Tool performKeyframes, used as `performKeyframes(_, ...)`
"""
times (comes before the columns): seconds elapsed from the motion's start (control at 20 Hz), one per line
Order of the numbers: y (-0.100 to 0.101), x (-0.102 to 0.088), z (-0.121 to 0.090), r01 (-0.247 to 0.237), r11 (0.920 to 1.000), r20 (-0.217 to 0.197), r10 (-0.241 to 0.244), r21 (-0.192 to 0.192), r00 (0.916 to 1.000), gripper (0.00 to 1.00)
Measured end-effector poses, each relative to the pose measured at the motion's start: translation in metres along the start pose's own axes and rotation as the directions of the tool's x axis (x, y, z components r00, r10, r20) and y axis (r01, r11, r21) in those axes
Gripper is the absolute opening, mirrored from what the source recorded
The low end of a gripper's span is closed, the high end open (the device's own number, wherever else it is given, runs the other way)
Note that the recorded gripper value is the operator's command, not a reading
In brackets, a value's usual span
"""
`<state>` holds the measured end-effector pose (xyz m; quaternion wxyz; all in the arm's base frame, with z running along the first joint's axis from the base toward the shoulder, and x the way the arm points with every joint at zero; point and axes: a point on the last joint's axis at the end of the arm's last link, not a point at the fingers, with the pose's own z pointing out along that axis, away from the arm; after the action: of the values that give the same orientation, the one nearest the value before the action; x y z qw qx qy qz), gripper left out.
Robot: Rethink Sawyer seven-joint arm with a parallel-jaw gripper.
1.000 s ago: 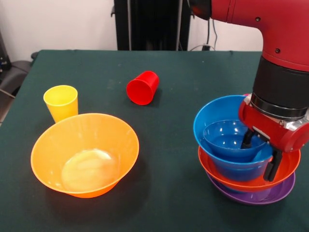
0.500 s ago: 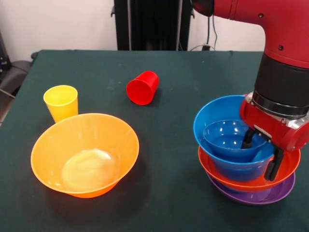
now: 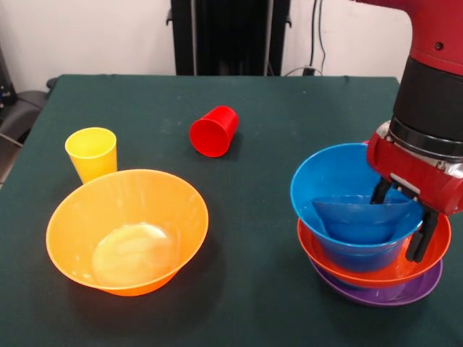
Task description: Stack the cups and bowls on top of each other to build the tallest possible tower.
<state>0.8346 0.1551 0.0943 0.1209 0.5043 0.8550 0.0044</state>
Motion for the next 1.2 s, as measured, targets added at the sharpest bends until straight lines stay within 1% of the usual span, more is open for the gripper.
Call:
performKeyframes(0.35,0.010,-0.002,-0.011,0.012,0.9998,0.013,-0.011,-0.019,0.9998,1.00)
performKeyframes(0.95,0.010,-0.002,-0.010,0.010,0.9998,0.013,-0.009,-0.018,0.9999,1.00)
performKeyframes(1.1,0.003,-0.003,-0.013,-0.004,0.9999,0.008,0.004,-0.011,1.0000,1.00)
performKeyframes(1.2,-0.008,-0.003,-0.020,-0.026,0.9996,-0.002,0.026,0.003,0.9996,1.00)
